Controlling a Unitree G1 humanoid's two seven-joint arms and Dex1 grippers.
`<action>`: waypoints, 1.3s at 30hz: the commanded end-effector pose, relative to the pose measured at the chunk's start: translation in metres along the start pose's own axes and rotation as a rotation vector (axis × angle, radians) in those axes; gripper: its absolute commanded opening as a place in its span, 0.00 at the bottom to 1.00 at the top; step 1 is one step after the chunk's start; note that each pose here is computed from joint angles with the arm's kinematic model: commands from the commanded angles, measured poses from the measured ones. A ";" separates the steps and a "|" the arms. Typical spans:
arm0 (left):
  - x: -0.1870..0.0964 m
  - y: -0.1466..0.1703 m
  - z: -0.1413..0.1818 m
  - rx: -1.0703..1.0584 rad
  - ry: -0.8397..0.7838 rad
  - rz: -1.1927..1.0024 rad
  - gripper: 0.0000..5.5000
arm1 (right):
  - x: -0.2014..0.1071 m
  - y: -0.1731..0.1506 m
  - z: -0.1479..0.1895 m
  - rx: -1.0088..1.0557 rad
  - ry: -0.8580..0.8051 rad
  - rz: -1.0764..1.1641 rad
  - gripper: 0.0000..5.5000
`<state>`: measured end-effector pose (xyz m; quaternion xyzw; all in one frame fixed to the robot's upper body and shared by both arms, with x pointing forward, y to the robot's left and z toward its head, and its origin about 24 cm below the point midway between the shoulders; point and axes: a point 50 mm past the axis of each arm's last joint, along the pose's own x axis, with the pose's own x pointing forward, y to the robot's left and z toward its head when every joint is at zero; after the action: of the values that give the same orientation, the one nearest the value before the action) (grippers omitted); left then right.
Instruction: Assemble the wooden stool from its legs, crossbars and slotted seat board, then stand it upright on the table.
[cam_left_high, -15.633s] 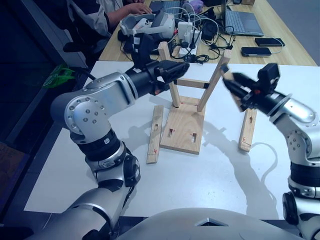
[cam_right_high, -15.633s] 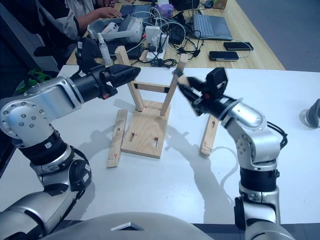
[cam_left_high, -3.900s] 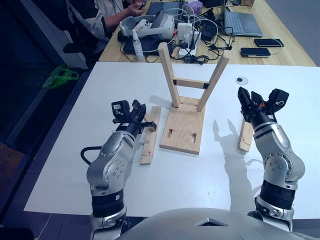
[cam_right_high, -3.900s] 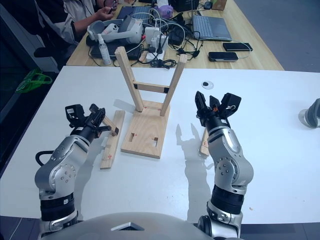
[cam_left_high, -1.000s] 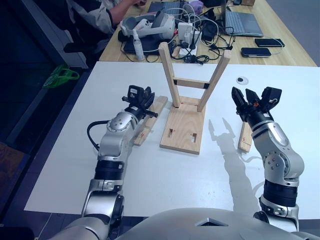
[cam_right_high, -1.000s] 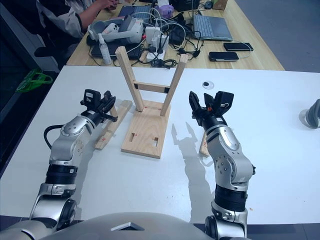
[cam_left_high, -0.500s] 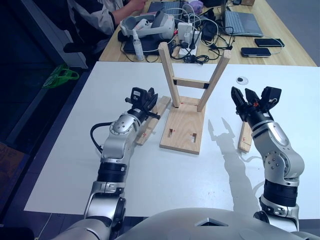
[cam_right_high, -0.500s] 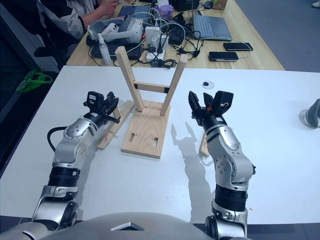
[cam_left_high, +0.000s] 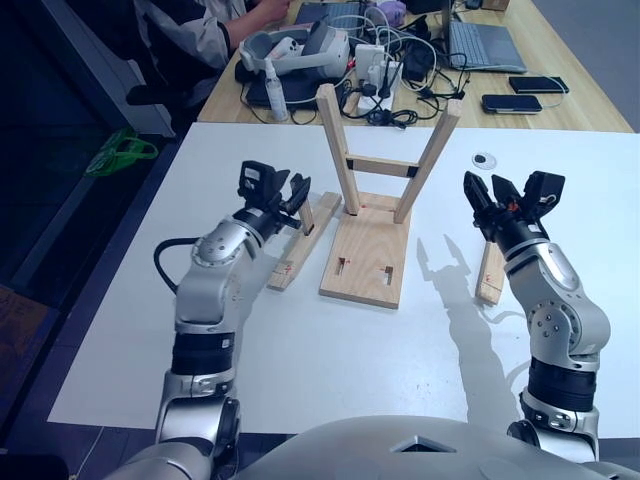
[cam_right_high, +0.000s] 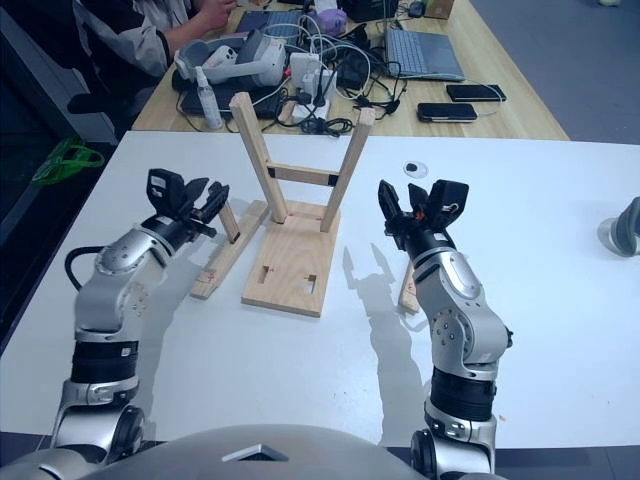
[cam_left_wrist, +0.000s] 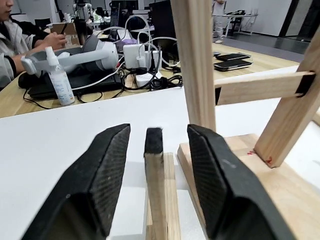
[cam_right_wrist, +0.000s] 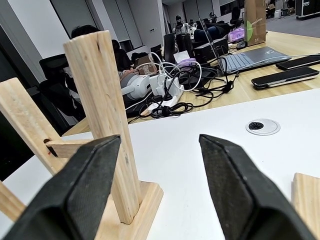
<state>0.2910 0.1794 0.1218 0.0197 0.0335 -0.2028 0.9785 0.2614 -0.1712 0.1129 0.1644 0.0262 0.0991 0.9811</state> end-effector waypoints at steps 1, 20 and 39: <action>0.018 0.001 0.049 -0.027 -0.116 0.036 0.38 | 0.002 0.002 0.002 -0.004 -0.018 -0.010 0.52; 0.071 -0.011 0.023 -0.052 0.042 0.226 0.38 | 0.010 0.002 0.005 -0.008 -0.038 0.000 0.52; 0.058 0.005 0.085 -0.090 -0.109 0.280 0.38 | 0.009 0.000 0.006 -0.010 -0.041 -0.010 0.52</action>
<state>0.3538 0.1546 0.1758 -0.0259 0.0347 -0.0617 0.9972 0.2697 -0.1696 0.1161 0.1641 0.0115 0.0969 0.9816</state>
